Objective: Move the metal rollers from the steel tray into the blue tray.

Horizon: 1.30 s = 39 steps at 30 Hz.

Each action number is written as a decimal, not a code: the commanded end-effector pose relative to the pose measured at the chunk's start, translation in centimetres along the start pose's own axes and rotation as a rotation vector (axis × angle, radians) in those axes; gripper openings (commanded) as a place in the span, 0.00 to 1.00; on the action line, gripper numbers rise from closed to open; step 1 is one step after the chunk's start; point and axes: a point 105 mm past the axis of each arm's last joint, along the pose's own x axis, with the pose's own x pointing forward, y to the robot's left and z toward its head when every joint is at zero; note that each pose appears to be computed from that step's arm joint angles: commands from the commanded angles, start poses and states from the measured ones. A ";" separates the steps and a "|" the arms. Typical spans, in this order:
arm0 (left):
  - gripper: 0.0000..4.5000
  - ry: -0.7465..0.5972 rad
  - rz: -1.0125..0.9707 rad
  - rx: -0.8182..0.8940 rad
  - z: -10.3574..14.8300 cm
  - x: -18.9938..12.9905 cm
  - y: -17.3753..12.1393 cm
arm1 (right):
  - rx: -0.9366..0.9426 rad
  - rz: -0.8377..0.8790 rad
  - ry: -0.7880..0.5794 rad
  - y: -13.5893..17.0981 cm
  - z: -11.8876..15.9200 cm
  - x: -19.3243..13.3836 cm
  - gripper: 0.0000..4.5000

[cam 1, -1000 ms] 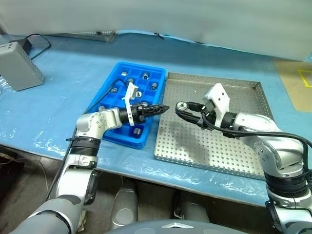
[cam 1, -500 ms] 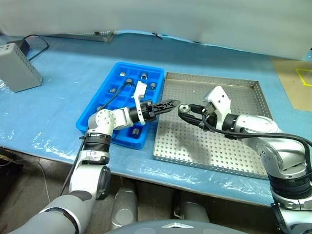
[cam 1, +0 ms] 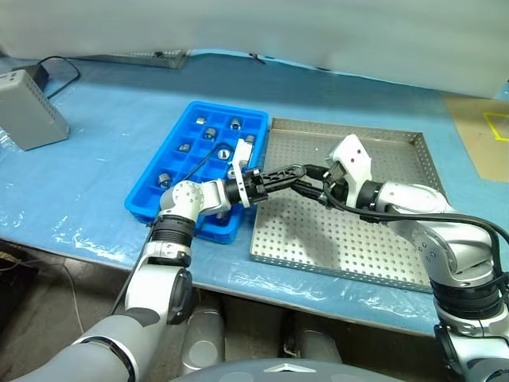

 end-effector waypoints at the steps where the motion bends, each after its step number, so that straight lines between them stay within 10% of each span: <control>1: 0.65 -0.010 -0.033 0.014 0.6 0.5 -0.6 | -0.028 0.004 -0.040 0.2 1.2 0.0 0.36; 8: 0.65 -0.015 -0.011 0.023 0.7 0.5 -0.2 | -0.020 -0.004 -0.039 0.1 1.1 0.0 0.36; 14: 0.32 0.003 0.003 0.056 0.7 0.6 -0.2 | -0.011 -0.003 -0.047 0.1 1.1 0.1 0.36; 33: 0.31 0.001 0.028 0.068 0.9 0.4 0.1 | 0.022 -0.021 -0.084 -0.1 1.4 0.3 0.36; 39: 0.31 -0.008 0.038 0.077 1.0 0.4 0.3 | 0.075 -0.010 -0.099 -0.2 1.9 0.2 0.66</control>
